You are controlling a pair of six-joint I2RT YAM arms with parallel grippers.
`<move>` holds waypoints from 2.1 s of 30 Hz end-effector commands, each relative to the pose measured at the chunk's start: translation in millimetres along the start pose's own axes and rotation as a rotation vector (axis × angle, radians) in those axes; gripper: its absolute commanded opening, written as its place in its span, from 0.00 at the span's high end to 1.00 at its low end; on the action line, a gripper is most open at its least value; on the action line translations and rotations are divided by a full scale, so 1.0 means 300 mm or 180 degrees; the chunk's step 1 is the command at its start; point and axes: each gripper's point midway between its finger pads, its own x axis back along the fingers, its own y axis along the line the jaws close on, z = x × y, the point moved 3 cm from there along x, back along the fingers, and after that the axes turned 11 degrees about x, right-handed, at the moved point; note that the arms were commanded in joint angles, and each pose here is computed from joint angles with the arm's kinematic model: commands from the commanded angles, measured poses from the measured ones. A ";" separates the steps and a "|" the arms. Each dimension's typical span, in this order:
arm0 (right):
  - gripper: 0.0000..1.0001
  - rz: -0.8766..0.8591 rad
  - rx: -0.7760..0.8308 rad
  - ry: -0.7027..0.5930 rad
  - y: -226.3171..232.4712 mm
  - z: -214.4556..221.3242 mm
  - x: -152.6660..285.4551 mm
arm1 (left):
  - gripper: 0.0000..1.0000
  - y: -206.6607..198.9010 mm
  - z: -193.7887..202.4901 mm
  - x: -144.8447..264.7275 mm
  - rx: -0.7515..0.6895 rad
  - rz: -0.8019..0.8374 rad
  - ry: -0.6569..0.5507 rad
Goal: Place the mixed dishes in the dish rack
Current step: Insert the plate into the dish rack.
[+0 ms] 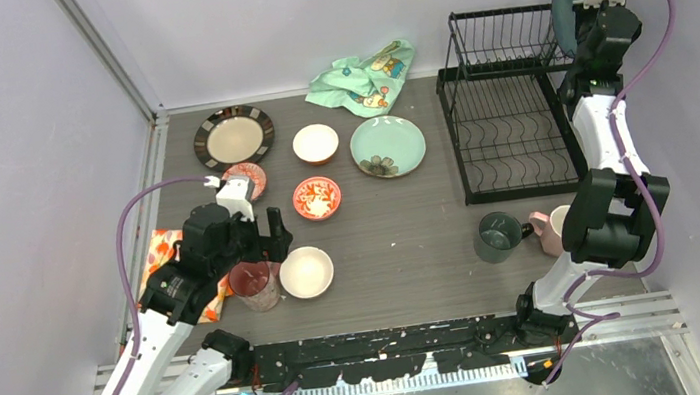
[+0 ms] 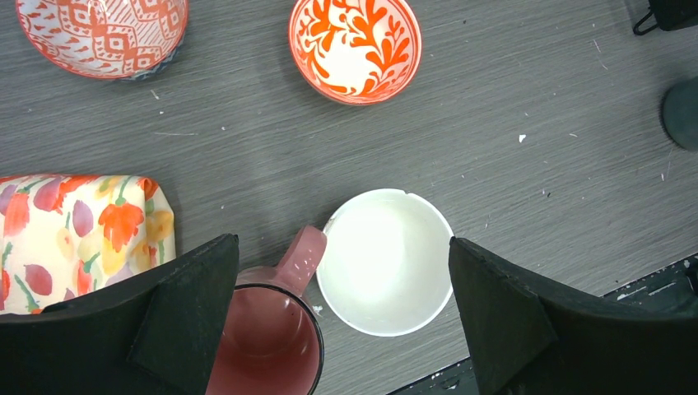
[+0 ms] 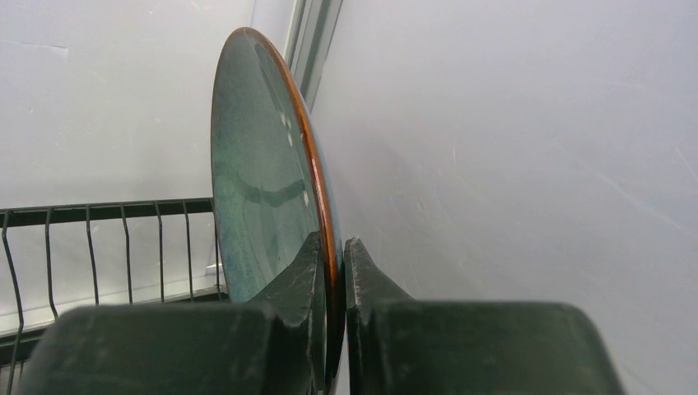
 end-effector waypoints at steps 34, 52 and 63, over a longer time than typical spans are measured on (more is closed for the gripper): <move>0.99 0.0554 -0.0223 -0.0888 -0.228 -0.358 0.016 | 0.00 -0.017 -0.018 -0.002 -0.0058 0.0102 -0.0080; 0.99 0.0288 -0.0274 -0.0776 -0.188 -0.299 0.029 | 0.00 -0.020 -0.019 0.000 -0.0057 0.0121 -0.0087; 0.94 0.0203 -0.0303 -0.0529 -0.144 -0.185 0.039 | 0.00 -0.023 -0.018 0.002 -0.0053 0.0139 -0.0085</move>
